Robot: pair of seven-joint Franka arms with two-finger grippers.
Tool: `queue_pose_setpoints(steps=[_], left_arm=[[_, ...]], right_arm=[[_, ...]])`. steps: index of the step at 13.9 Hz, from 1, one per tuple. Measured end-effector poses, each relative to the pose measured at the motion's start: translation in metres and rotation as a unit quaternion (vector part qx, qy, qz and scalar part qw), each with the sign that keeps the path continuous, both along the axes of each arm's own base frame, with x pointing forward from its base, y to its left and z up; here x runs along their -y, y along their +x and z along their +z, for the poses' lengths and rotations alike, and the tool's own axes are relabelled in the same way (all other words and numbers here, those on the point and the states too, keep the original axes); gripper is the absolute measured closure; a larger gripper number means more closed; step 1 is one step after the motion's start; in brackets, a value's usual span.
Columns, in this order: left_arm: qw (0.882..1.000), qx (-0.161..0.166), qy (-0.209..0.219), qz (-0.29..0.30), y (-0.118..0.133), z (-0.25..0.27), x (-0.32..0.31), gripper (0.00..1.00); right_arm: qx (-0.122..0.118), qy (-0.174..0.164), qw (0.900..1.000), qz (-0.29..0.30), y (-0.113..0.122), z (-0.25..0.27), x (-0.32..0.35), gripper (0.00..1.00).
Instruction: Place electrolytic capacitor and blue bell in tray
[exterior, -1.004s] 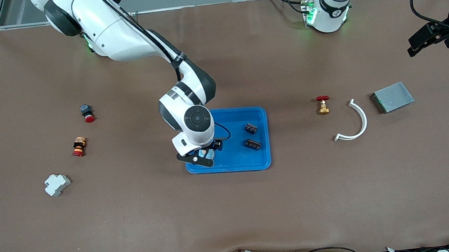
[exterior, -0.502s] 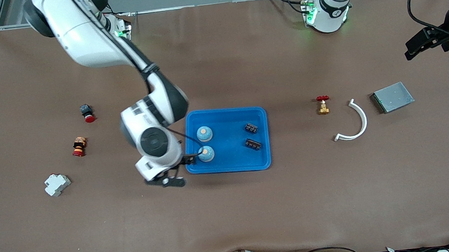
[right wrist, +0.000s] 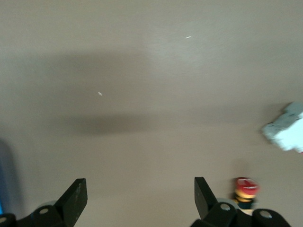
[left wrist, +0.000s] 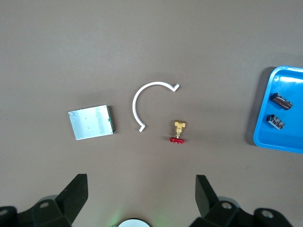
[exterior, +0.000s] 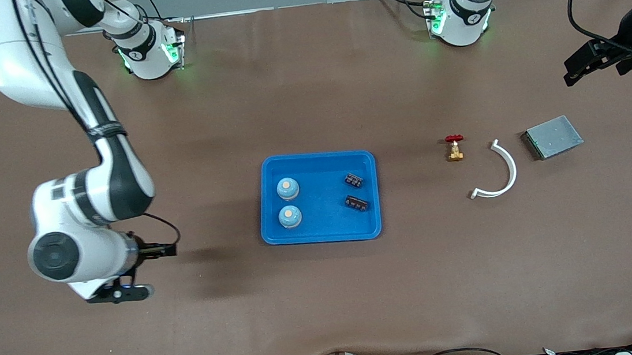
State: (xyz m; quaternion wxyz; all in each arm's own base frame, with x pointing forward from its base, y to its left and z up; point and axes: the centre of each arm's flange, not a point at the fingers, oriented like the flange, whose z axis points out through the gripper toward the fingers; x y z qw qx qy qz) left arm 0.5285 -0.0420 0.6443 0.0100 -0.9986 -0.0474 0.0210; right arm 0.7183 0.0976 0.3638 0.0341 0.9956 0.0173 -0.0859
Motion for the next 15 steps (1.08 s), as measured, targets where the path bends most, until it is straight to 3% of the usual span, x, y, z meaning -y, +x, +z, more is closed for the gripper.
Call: queue_pose_setpoints(steps=[3,7,11,15], left_arm=[[1.000,-0.002,0.000,-0.003,0.001,-0.002,0.004,0.00],[1.000,-0.012,0.001,-0.005,0.001,-0.010,0.006,0.00],[1.000,-0.017,0.002,-0.012,0.001,-0.013,0.015,0.00],[1.000,-0.014,0.002,-0.010,-0.001,-0.009,0.012,0.00]], right_arm=[[-0.006,0.000,0.999,0.053,-0.010,0.058,0.072,0.00],[-0.019,-0.002,0.999,0.046,-0.049,0.145,0.103,0.00],[0.003,0.017,1.000,0.026,-0.089,0.221,0.116,0.00],[0.020,0.023,0.999,0.011,-0.118,0.260,0.125,0.00]])
